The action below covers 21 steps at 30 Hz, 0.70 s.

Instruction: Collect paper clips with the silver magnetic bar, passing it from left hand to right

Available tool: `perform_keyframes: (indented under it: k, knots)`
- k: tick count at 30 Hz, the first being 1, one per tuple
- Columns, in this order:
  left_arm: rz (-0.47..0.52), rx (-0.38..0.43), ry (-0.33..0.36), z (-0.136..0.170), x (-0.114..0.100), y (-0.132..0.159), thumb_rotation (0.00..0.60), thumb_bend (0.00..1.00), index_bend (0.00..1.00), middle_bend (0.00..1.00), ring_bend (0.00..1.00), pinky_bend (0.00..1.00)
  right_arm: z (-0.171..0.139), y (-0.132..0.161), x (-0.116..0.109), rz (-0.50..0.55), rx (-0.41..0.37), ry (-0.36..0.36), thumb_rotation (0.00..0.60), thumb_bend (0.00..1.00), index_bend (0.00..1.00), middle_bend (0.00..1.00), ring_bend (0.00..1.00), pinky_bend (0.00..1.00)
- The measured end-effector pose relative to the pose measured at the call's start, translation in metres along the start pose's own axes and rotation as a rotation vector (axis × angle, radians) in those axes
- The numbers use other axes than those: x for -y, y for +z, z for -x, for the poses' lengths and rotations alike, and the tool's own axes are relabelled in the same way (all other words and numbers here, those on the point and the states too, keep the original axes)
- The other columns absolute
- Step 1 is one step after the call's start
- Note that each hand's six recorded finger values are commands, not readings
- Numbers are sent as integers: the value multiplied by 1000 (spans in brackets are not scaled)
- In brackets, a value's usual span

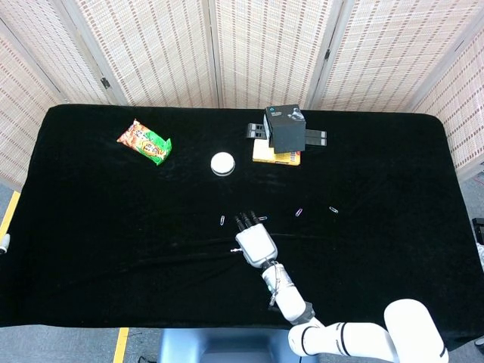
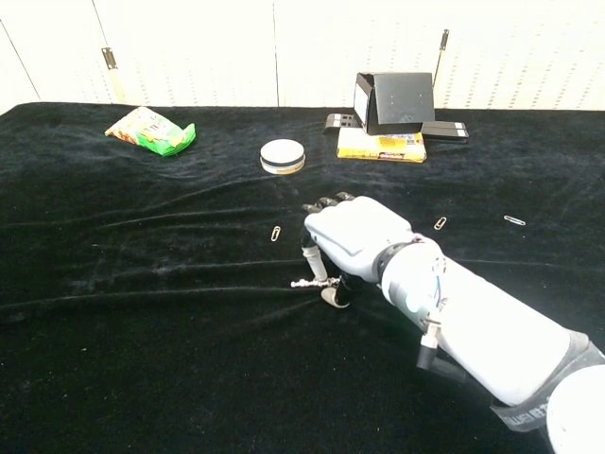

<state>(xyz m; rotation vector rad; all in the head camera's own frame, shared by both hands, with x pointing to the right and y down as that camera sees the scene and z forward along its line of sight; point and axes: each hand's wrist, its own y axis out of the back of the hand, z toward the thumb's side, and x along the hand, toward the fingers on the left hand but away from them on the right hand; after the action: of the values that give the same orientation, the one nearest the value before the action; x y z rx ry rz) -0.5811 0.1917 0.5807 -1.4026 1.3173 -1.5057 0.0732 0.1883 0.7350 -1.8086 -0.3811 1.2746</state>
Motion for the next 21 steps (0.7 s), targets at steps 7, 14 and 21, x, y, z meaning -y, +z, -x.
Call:
perform_keyframes:
  k: [7,14,21]
  knots:
    - [1,-7,-1,-1,0,-2,600,405,58,320,252,159,1,-8,-10,42,21,-18,600,529,827,193,75,0]
    - [-1,-9,-5,-1,1,-2,600,406,58,320,252,159,-1,-21,-29,114,29,-64,600,529,833,199,78,0]
    - [-15,-6,-12,-2,5,0,600,406,58,320,252,159,-7,-52,-46,158,70,-107,600,529,833,200,79,0]
